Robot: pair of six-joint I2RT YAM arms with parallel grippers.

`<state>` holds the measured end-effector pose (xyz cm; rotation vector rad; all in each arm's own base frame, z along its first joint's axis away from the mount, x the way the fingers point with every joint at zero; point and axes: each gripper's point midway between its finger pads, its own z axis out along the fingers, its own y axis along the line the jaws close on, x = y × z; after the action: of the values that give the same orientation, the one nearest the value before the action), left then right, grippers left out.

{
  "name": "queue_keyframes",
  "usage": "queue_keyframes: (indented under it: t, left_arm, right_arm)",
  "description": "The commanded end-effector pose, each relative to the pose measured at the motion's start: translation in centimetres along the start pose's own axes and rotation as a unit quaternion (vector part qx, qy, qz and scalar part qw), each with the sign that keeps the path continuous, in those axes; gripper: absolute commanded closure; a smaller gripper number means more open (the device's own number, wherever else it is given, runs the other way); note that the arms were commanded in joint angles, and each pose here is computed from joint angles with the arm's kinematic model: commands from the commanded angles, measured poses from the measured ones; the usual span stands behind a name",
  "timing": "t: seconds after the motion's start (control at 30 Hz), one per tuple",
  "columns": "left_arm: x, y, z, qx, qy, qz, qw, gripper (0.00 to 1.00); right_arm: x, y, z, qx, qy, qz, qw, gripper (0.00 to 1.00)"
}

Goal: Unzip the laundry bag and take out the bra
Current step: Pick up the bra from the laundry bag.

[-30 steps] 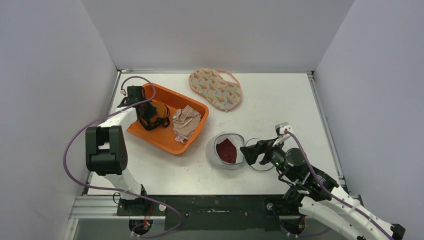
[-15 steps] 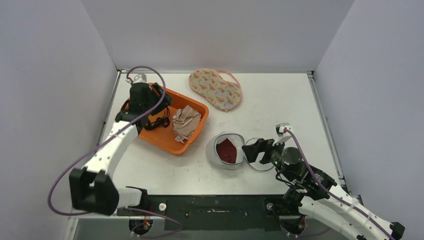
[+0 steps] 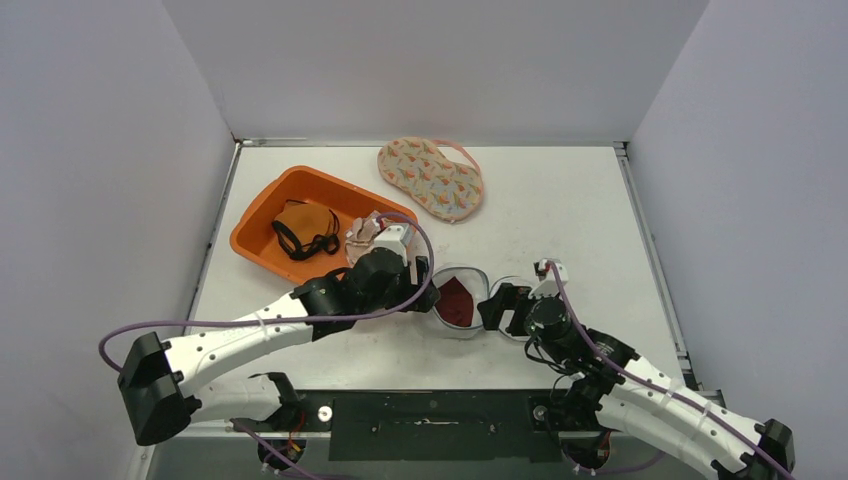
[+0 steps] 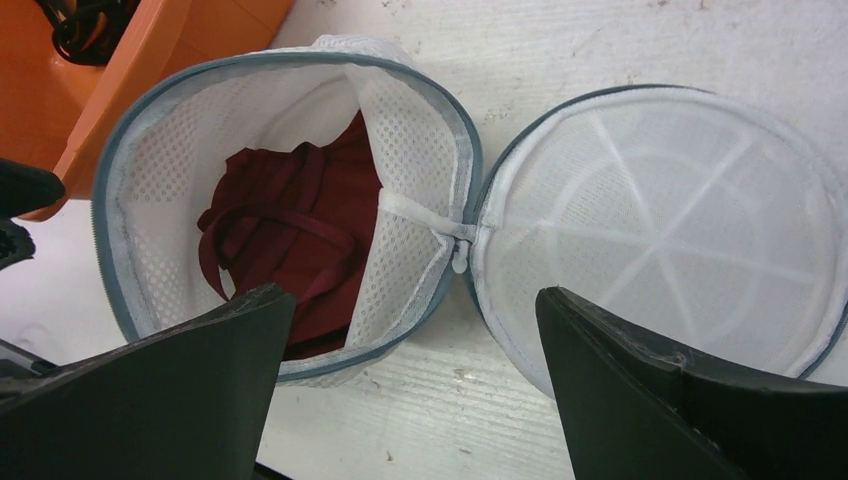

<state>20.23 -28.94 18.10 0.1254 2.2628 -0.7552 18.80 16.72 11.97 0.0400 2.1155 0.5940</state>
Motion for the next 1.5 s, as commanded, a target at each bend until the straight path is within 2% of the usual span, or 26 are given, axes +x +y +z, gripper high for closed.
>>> queue_keyframes:
  t: [0.0, 0.13, 0.27, 0.43, 0.6, 0.73, 0.9, 1.07, 1.23, 1.33, 1.47]
  left_arm:
    - [-1.3, -1.1, 0.8, 0.004, -0.02, 0.002, 1.0, 0.31]
    - [-0.7, -0.3, 2.4, -0.031, -0.009, 0.02, 0.999, 0.31]
    - [0.1, 0.1, 3.5, -0.029, -0.01, 0.016, 0.999, 0.34]
    - [0.1, 0.1, 4.5, -0.028, -0.011, 0.014, 0.999, 0.46]
    - [0.2, 0.4, 4.8, -0.029, -0.021, 0.006, 0.999, 0.73]
    - [0.6, 1.1, 4.9, -0.034, -0.029, -0.009, 0.999, 1.0]
    - [0.8, 1.7, 4.7, -0.033, -0.051, -0.044, 0.997, 1.0]
    - [0.4, 1.9, 3.7, -0.003, -0.094, -0.117, 0.989, 1.0]
    - [0.3, 1.1, 2.9, 0.021, -0.105, -0.147, 0.983, 1.0]
    - [0.6, 0.6, 2.6, 0.03, -0.101, -0.152, 0.983, 1.0]
    - [1.5, 0.5, 2.8, 0.034, -0.089, -0.156, 0.983, 1.0]
  right_arm:
    - [-0.1, 0.8, 0.6, -0.013, -0.016, 0.055, 0.998, 0.04]
    - [1.7, -0.2, 1.3, 0.004, -0.001, 0.085, 0.996, 0.07]
    - [3.2, -0.4, 2.1, 0.011, 0.015, 0.102, 0.995, 0.1]
    - [4.1, 0.4, 2.9, 0.008, 0.023, 0.125, 0.992, 0.12]
    - [3.9, 1.0, 2.2, 0.018, -0.003, 0.171, 0.985, 0.1]
    - [3.5, 1.0, 1.3, 0.013, -0.015, 0.222, 0.975, 0.07]
    - [3.7, 1.4, 0.4, -0.008, -0.007, 0.276, 0.961, 0.04]
    - [5.2, 2.2, 1.0, -0.031, 0.015, 0.325, 0.945, 0.04]
    - [4.2, 2.7, 1.9, -0.026, -0.006, 0.325, 0.945, 0.04]
    - [3.2, 2.7, 2.3, -0.025, -0.031, 0.317, 0.948, 0.1]
    - [1.9, 3.5, 2.7, -0.042, -0.052, 0.314, 0.947, 0.27]
